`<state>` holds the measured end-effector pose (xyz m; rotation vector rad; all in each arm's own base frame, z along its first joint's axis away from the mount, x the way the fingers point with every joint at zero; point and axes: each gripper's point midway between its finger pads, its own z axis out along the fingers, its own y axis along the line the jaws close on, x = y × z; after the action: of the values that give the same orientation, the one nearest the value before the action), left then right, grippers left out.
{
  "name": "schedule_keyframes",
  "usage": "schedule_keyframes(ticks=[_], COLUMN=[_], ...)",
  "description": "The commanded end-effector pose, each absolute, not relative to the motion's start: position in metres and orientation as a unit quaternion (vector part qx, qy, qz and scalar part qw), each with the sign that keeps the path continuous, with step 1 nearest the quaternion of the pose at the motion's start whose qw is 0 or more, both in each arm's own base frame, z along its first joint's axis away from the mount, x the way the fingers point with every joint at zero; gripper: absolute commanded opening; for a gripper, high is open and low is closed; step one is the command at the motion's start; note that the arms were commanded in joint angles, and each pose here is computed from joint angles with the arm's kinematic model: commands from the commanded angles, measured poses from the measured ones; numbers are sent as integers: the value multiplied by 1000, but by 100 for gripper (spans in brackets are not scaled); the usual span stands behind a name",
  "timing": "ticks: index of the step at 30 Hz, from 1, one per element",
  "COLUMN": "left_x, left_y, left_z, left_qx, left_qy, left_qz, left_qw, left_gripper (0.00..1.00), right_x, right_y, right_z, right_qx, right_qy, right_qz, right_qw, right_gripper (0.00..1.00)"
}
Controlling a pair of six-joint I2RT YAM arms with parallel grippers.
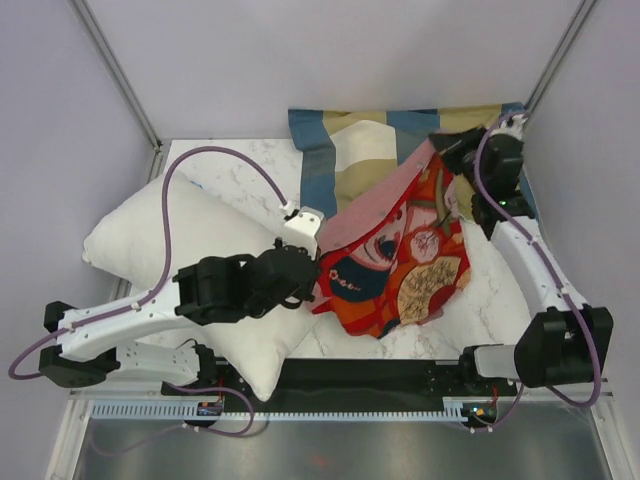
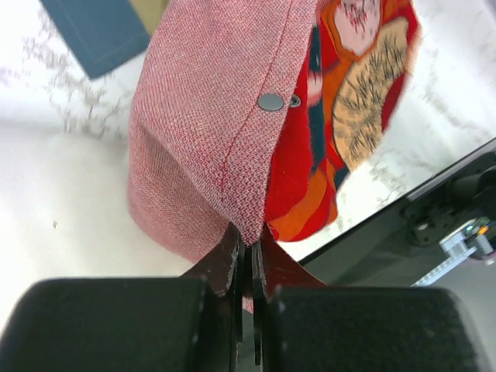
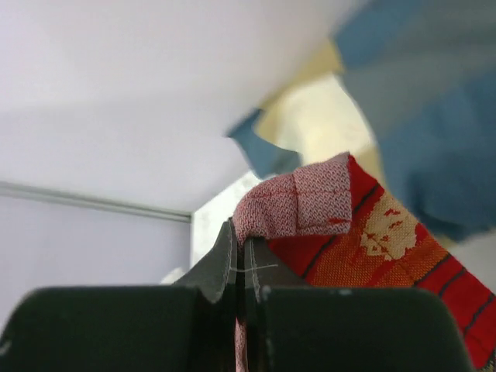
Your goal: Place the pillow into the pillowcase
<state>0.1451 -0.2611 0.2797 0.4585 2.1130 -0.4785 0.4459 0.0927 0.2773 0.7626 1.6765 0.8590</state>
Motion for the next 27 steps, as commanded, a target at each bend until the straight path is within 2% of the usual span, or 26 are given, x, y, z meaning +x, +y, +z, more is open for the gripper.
schedule_keyframes(ticks=[1,3,5,9,12,17,20,24,26,27], left_x=[158,161,160,157,144,140,140,125,114,102], left_y=[-275,-279,-276,-241,-233,-292,-344,-414,-439,-471], left_z=[338,375,407,497,538,523,496,488,513,496], left_qx=[171,192,214,172,194,256,286,319,318,344], left_qy=[821,798,774,716,676,667,675,649,612,611], left_qz=[-222,-231,-242,-300,-343,-359,-369,-422,-463,-465], left_qw=[497,523,545,606,623,601,571,547,557,540], left_gripper=[2,2,2,2,2,2,2,2,2,2], right_x=[417,405,391,363,355,344,329,316,297,275], right_y=[95,82,92,98,96,64,23,-55,-74,-82], right_z=[414,467,499,592,626,646,652,652,668,691], right_qx=[199,176,141,78,65,80,108,171,171,150], right_qy=[661,629,612,555,534,503,472,443,408,394], right_qz=[406,432,488,549,569,554,544,528,571,556], right_qw=[599,622,606,621,622,658,685,704,692,716], right_gripper=[0,0,0,0,0,0,0,0,0,0])
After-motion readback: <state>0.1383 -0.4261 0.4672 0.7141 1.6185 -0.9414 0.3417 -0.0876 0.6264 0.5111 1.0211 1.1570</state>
